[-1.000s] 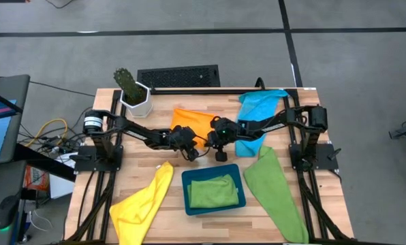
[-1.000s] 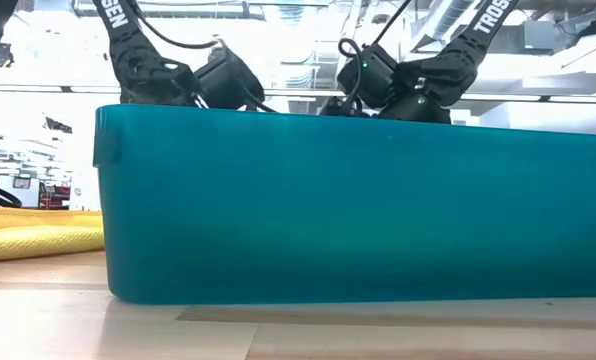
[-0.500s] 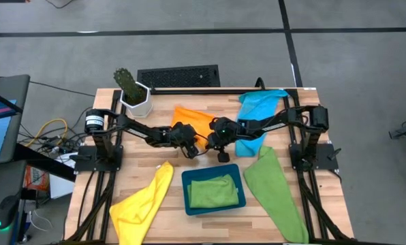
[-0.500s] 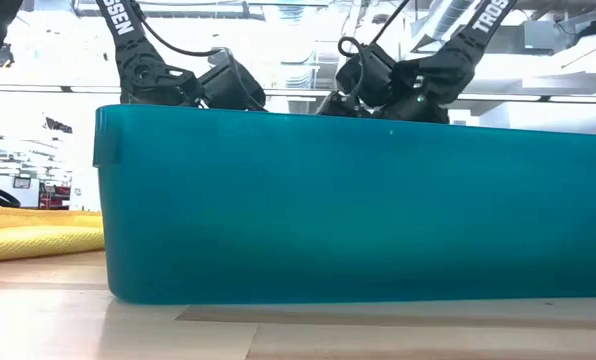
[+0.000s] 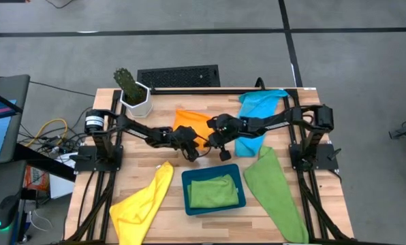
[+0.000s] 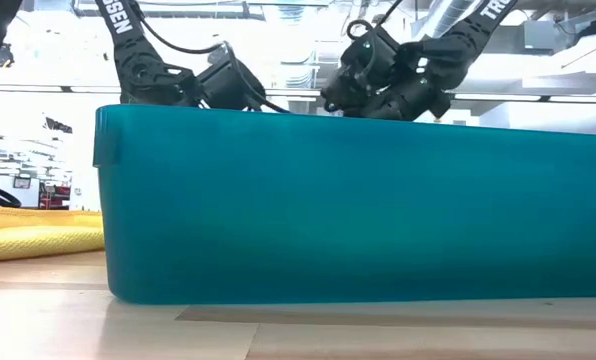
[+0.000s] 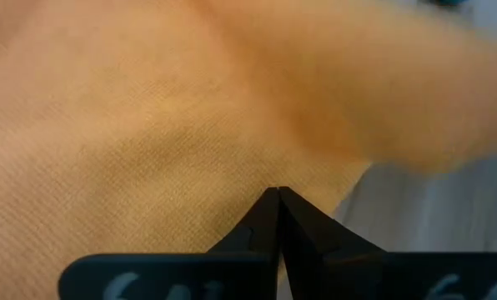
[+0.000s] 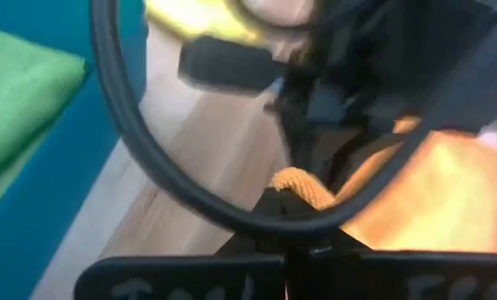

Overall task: Fold microfiber towels
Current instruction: Fold the orange microfiber towel

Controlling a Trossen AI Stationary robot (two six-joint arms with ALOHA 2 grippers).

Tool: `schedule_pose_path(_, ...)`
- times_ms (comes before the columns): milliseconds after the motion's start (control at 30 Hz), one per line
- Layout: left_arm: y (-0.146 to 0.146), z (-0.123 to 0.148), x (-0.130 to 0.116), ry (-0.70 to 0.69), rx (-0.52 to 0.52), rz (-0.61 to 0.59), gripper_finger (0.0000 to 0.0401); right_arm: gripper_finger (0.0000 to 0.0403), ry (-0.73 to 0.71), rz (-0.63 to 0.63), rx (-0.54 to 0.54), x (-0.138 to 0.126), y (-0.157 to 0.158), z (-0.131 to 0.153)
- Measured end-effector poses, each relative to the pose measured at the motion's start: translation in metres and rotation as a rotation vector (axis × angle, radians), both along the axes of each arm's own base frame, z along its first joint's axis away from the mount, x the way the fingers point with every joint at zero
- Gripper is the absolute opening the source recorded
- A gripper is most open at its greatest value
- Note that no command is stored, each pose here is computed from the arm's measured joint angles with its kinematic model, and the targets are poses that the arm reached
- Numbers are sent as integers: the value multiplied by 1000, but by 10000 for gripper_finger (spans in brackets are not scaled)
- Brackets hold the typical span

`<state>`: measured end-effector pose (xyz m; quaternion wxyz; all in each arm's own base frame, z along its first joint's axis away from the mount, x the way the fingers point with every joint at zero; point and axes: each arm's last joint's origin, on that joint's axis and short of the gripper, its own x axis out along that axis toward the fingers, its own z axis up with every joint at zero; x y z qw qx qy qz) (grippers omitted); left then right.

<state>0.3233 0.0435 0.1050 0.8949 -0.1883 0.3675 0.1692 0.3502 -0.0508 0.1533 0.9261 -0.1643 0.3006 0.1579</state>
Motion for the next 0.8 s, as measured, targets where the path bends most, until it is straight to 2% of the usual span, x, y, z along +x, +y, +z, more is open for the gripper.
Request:
schedule_pose_path(133, 0, 10, 0, 29, -31, -6, 0, 13, 22, 1, 36, 0, 0, -6)
schedule_pose_path(300, 2, 23, 4, 3, 14, 10, 0, 7, -3, 58, 50, 3, 2, -10)
schedule_pose_path(600, 3, 25, 2, 21, 19, 26, 0, 11, 26, 66, 67, 13, 2, -30)
schedule_pose_path(800, 3, 18, -1, 89, 67, -18, 0, 10, 3, 92, 59, 20, 7, -22)
